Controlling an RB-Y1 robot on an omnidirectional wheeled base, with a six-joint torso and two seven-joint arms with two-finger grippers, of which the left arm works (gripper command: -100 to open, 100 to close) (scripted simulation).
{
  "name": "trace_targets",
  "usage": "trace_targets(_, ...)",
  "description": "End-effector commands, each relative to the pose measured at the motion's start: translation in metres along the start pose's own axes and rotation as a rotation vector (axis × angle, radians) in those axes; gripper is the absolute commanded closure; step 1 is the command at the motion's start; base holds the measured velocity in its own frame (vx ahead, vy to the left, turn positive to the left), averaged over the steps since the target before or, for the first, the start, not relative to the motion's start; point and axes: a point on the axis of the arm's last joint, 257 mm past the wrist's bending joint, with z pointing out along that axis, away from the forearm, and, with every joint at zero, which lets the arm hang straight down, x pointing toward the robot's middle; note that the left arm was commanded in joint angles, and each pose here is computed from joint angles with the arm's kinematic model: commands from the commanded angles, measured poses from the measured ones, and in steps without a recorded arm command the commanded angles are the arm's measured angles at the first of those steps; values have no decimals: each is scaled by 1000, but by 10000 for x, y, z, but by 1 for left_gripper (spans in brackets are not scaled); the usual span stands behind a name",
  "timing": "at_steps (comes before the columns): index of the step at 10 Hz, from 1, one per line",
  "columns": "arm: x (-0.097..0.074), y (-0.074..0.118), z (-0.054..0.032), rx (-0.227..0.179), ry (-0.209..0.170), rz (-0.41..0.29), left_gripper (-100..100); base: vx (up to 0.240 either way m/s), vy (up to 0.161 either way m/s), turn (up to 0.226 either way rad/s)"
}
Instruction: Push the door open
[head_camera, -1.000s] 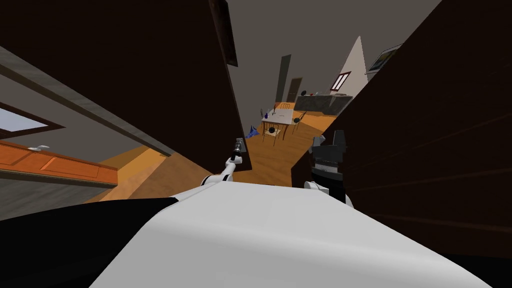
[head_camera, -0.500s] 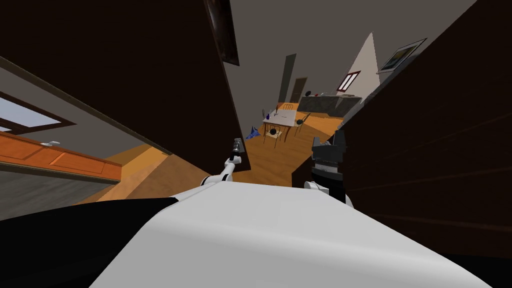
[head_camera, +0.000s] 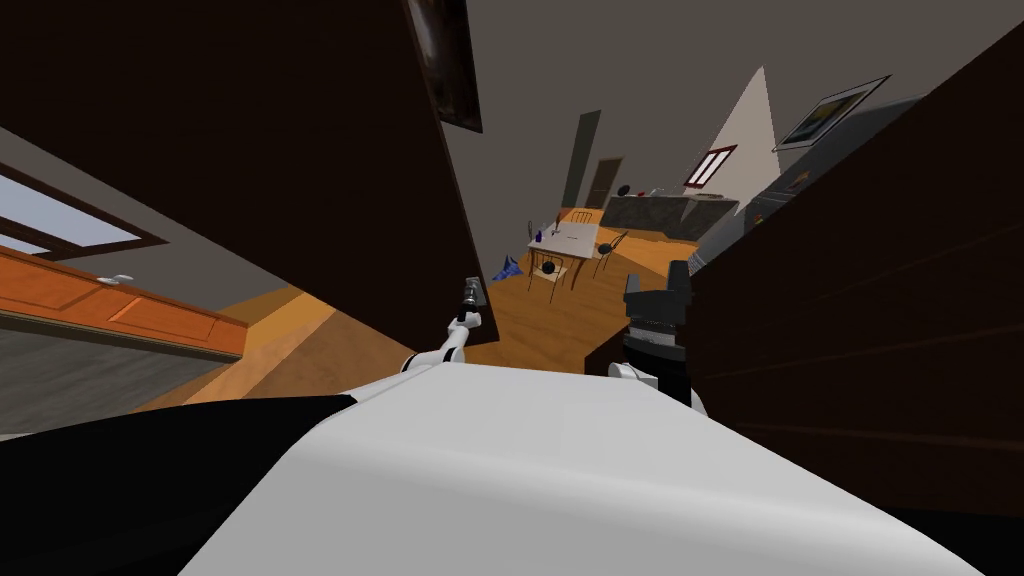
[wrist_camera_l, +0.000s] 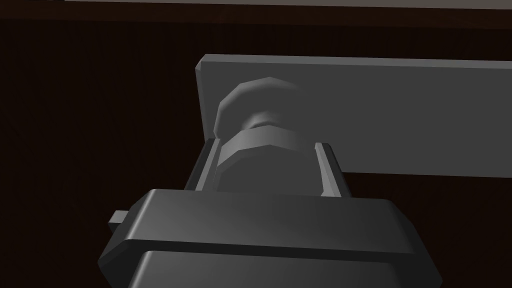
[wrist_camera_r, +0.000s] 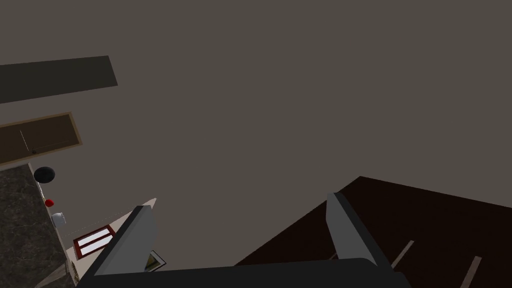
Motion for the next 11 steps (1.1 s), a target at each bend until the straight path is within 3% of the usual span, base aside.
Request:
trace_targets(1, 0, 0, 0, 0, 0, 0, 100, 72, -29, 36)
trace_targets(11, -755, -37, 3, 7, -138, -4, 100, 189, -64, 54)
